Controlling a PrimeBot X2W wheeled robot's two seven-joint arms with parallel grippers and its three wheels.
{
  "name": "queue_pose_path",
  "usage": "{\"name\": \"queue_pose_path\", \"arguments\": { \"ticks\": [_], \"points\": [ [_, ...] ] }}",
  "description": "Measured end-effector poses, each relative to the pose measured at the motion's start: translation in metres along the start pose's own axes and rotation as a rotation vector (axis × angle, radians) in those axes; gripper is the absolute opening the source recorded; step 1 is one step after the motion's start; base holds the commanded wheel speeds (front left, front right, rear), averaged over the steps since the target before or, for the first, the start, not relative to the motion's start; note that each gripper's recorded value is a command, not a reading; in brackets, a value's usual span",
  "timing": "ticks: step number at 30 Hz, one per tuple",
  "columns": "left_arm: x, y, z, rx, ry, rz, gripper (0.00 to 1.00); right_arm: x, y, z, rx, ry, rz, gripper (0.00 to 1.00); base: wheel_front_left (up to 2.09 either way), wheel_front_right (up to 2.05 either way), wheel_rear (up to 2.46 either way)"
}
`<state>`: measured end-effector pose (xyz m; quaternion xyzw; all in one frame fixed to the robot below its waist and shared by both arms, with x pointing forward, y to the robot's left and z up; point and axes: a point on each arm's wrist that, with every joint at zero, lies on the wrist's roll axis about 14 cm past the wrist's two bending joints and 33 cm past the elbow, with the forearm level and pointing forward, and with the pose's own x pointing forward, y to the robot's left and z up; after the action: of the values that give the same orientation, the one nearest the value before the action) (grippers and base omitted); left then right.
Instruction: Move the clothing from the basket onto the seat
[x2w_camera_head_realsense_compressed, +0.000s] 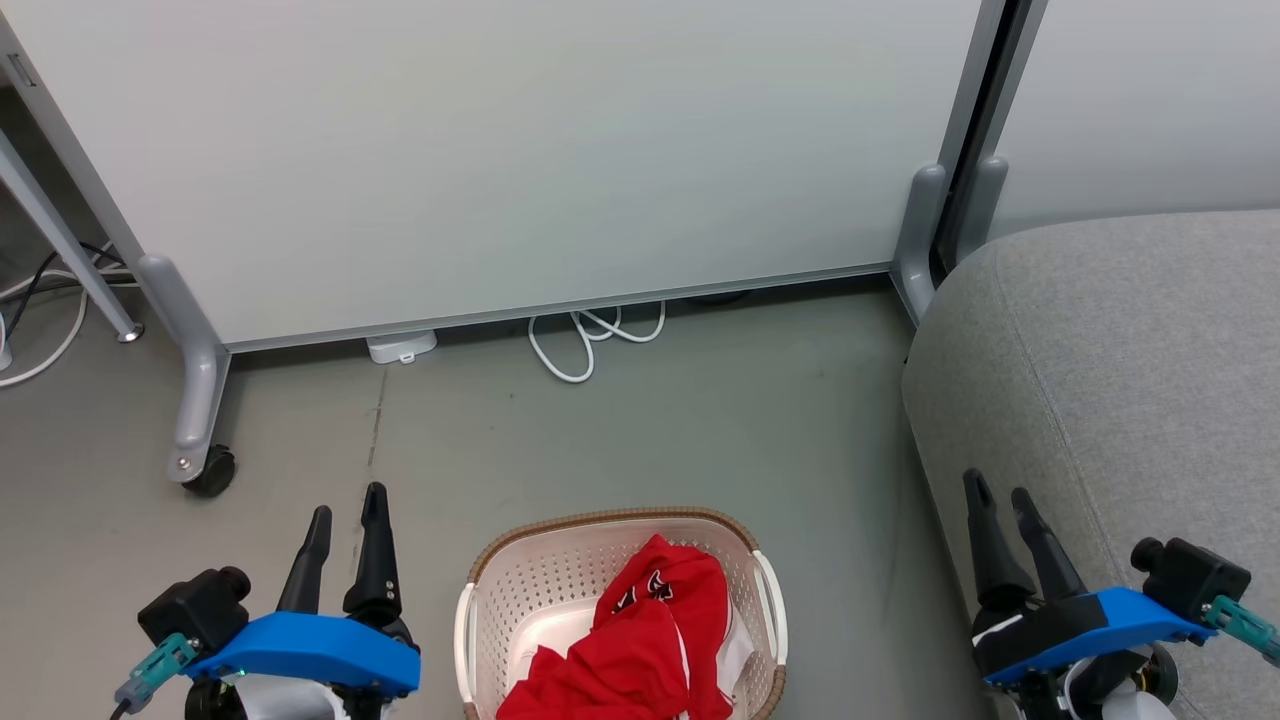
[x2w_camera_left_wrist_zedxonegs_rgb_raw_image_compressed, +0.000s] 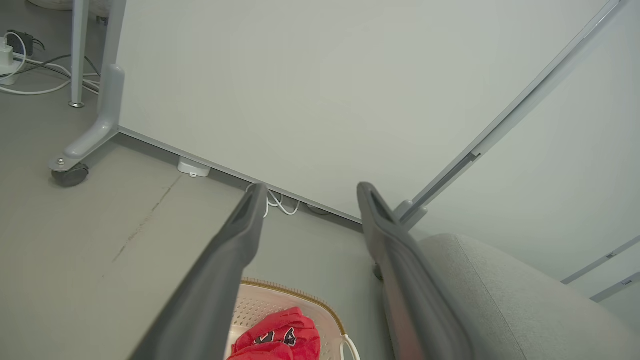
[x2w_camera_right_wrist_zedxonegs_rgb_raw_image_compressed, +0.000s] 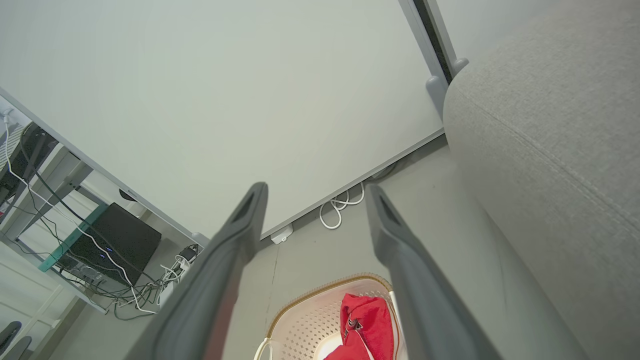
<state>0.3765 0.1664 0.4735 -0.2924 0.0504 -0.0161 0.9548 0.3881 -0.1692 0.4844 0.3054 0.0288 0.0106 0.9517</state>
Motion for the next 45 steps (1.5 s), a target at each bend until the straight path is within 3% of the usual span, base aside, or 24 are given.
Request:
{"name": "queue_pose_path", "arguments": {
  "ticks": [15,45],
  "points": [
    [0.002,-0.003,-0.003,0.131,-0.002,-0.026,1.0,0.002,0.005,-0.001,-0.156,-0.006,0.028,1.0,0.0,0.0,0.0],
    [0.003,-0.011,-0.008,0.285,-0.013,-0.073,1.0,0.004,0.011,-0.002,-0.43,-0.005,0.075,1.0,0.0,0.0,0.0]
  ]
}}
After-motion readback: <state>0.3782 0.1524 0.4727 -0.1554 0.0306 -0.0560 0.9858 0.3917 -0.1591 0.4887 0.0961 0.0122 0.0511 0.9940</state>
